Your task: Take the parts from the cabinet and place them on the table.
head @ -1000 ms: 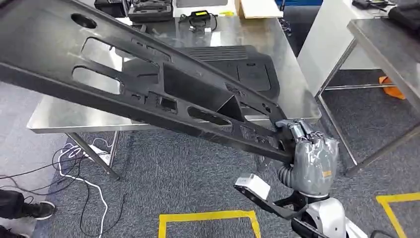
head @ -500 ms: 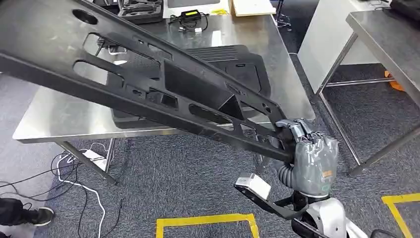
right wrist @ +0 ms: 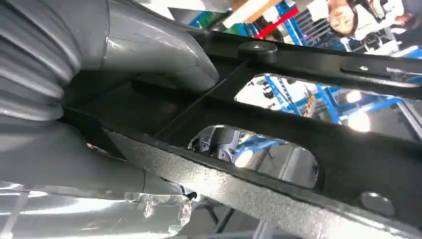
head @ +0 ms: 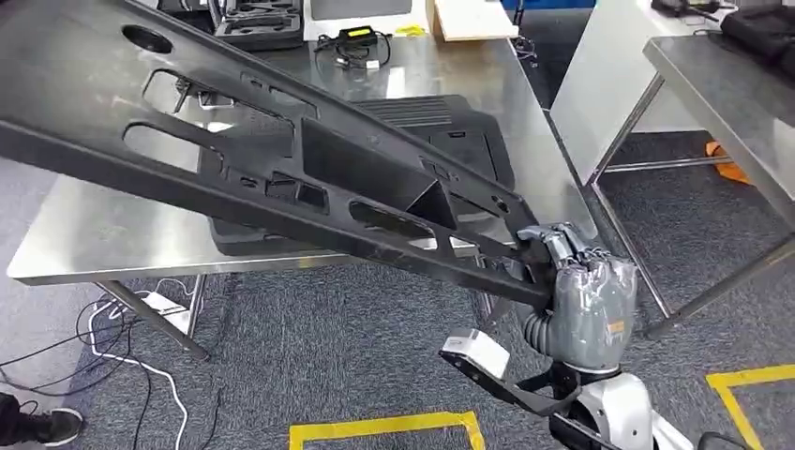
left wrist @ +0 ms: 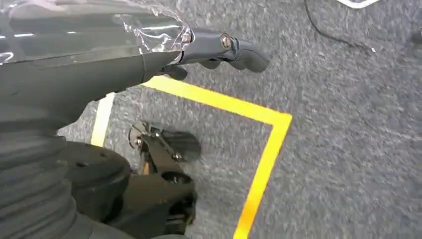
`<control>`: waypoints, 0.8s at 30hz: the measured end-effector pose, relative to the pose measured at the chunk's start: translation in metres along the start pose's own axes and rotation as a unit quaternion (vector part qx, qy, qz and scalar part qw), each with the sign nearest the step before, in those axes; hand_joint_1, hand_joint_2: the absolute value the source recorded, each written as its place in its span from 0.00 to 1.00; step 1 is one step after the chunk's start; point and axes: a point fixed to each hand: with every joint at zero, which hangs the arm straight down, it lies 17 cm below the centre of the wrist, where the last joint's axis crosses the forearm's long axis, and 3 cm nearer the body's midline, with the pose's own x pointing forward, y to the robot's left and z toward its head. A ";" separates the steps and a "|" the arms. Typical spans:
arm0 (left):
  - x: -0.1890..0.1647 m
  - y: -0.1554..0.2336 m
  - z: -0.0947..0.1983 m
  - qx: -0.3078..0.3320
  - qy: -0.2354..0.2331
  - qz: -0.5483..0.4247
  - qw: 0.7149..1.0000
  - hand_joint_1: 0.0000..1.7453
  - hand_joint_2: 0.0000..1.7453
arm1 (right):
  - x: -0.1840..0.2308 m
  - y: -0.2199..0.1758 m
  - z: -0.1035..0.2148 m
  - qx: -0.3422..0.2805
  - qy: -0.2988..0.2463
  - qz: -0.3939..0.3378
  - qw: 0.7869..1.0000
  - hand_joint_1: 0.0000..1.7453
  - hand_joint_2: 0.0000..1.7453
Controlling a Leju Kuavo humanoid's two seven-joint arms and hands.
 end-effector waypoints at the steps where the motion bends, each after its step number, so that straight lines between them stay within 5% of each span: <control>1: 0.000 0.000 0.000 0.000 0.000 0.000 1.000 0.00 1.00 | 0.000 0.000 0.000 0.001 0.001 0.001 1.000 1.00 1.00; 24: -0.001 0.000 0.001 0.000 0.000 -0.001 1.000 0.00 1.00 | 0.000 -0.002 0.001 0.001 0.002 0.000 1.000 1.00 1.00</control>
